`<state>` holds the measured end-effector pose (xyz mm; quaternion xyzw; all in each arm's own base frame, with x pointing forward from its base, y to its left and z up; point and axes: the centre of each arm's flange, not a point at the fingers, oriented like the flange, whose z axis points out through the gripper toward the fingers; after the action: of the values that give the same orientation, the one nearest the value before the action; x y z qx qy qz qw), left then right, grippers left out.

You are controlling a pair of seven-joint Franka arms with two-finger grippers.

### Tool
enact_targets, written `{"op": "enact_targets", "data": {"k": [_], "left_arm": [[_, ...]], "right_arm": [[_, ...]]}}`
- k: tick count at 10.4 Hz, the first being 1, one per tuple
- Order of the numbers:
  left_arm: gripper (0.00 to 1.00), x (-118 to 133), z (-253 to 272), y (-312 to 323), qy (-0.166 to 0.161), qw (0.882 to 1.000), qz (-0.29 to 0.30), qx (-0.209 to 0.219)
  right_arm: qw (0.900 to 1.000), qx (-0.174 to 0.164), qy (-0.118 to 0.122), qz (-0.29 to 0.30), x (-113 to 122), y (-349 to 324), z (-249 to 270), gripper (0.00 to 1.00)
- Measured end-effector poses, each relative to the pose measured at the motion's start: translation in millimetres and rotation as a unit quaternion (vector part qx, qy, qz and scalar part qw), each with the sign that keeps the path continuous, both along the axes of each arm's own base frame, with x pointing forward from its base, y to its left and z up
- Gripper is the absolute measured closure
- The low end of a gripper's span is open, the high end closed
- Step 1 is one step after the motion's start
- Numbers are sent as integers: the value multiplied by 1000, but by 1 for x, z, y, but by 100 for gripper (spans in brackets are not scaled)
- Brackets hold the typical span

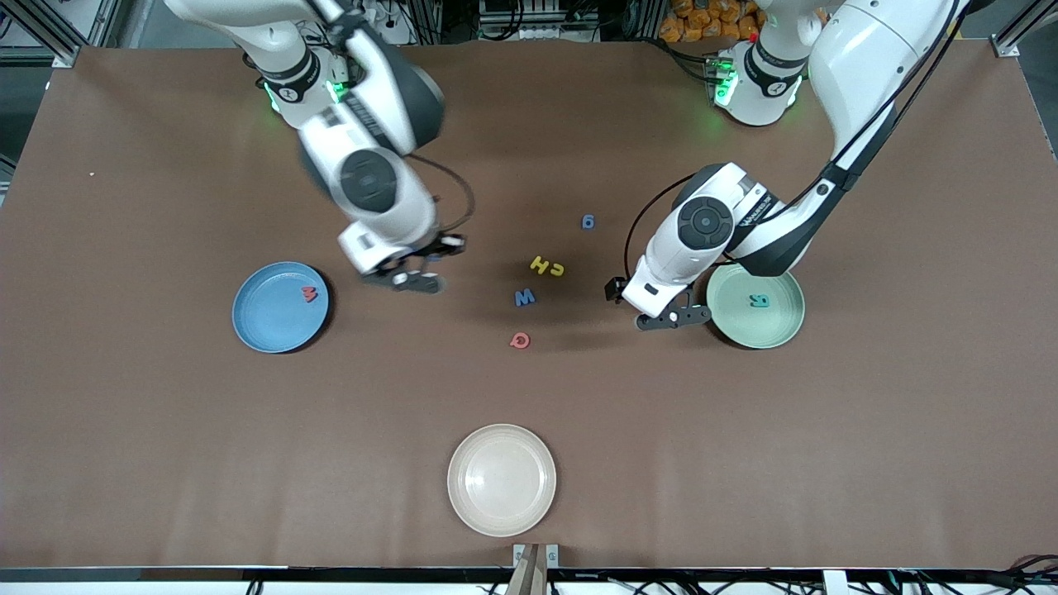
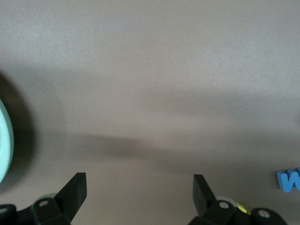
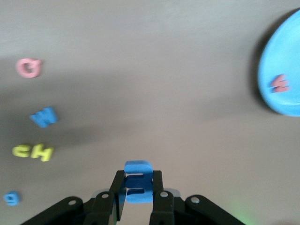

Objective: Sort upper and lower case letters into plates
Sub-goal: 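Carry the blue E with the right gripper over the blue plate, then release the blue E into the blue plate while the left gripper reaches the W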

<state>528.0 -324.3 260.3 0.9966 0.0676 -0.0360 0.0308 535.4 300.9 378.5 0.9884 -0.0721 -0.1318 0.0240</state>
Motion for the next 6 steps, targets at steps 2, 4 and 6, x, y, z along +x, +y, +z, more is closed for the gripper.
{"op": "enact_targets", "data": {"k": [2,4,6], "left_arm": [[0,-8,3,-20,0,1000,20,-1],[0,-18,5,-52,3,998,62,-7],[0,-28,7,-83,4,997,78,-14]], "right_arm": [[1000,-6,23,14,23,-73,-7,73],[999,-5,37,23,28,-135,-23,73],[999,8,29,29,25,-194,-43,73]]}}
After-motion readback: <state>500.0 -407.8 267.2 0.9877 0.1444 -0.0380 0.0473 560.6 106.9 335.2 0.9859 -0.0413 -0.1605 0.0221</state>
